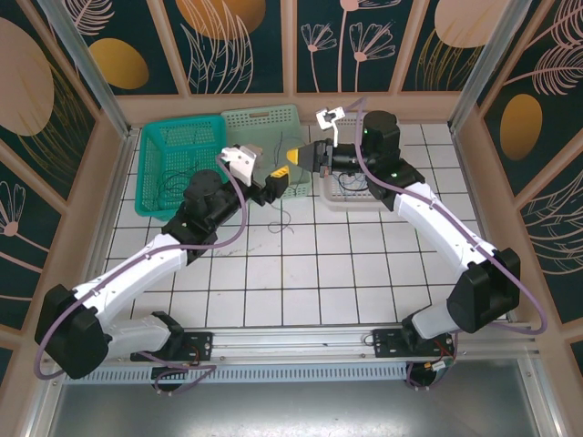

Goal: Untangle the cables

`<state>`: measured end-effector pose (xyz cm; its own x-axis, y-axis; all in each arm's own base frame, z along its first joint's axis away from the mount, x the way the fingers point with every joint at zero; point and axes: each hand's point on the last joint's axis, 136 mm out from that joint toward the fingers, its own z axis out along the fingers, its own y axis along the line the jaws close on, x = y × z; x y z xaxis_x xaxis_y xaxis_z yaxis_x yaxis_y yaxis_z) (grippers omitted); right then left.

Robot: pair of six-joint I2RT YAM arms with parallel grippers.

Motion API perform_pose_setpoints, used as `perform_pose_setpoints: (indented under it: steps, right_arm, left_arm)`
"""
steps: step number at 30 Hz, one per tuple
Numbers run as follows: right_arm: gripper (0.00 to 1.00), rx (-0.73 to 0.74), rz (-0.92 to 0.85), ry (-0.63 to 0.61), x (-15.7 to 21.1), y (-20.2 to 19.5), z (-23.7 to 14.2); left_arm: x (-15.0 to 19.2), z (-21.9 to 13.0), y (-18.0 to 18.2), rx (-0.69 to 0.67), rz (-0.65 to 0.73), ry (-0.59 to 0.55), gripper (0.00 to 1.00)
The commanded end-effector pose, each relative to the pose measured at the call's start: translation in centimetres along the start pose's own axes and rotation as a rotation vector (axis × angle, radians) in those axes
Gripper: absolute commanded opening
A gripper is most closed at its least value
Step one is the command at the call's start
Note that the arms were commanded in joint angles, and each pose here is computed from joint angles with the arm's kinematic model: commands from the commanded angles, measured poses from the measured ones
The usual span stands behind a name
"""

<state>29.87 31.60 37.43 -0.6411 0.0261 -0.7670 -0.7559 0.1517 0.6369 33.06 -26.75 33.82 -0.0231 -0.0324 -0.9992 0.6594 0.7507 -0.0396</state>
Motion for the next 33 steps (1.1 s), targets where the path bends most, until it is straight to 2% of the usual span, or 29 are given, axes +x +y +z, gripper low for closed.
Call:
perform_pose_setpoints:
  steps: [1,3,7,10,17,24,27,28,29,31,32,33]
  right_arm:
    - [0.0,-0.052,-0.035,0.036,0.6,1.6,0.0]
    - [0.0,-0.054,-0.034,0.048,0.7,1.8,-0.2]
    - [0.0,-0.037,-0.002,0.08,1.6,1.3,-0.2]
    - [0.0,-0.006,0.039,0.118,2.7,0.0,0.0]
    - [0.0,0.02,0.128,0.215,5.2,-2.4,1.2]
    - [0.01,0.004,0.168,0.259,6.3,-3.1,2.0]
    - [0.01,-0.034,0.169,0.271,6.4,-2.6,2.5]
    - [0.01,-0.045,0.167,0.272,6.3,-2.5,2.6]
    - [0.01,-0.042,0.16,0.266,6.0,-2.4,2.8]
    - [0.0,-0.029,0.142,0.245,5.2,-2.5,2.8]
    - [0.0,-0.016,0.133,0.226,4.6,-2.7,2.8]
    - [0.0,-0.003,0.128,0.205,3.9,-2.9,2.8]
  left_arm:
    - [-0.9,0.3,0.0,0.0,0.099,-0.018,0.75]
    - [-0.3,0.5,0.5,-0.026,0.138,0.007,0.64]
    - [0.5,0.5,1.3,-0.069,0.234,0.04,0.35]
    - [0.8,0.5,2.9,-0.151,0.32,0.079,0.22]
    - [-0.4,0.0,5.7,-0.325,0.43,0.1,0.2]
    - [-1.4,-1.6,7.6,-0.459,0.419,0.037,0.2]
    - [-1.2,-1.6,7.8,-0.473,0.407,0.034,0.25]
    - [-1.1,-1.6,7.8,-0.473,0.4,0.036,0.31]
    - [-1.1,-1.6,7.8,-0.474,0.388,0.034,0.47]
    - [-1.1,-1.7,7.7,-0.468,0.356,0.025,0.62]
    - [-1.2,-1.8,7.6,-0.465,0.333,0.014,0.77]
    - [-1.3,-2.1,7.6,-0.464,0.311,0.003,0.86]
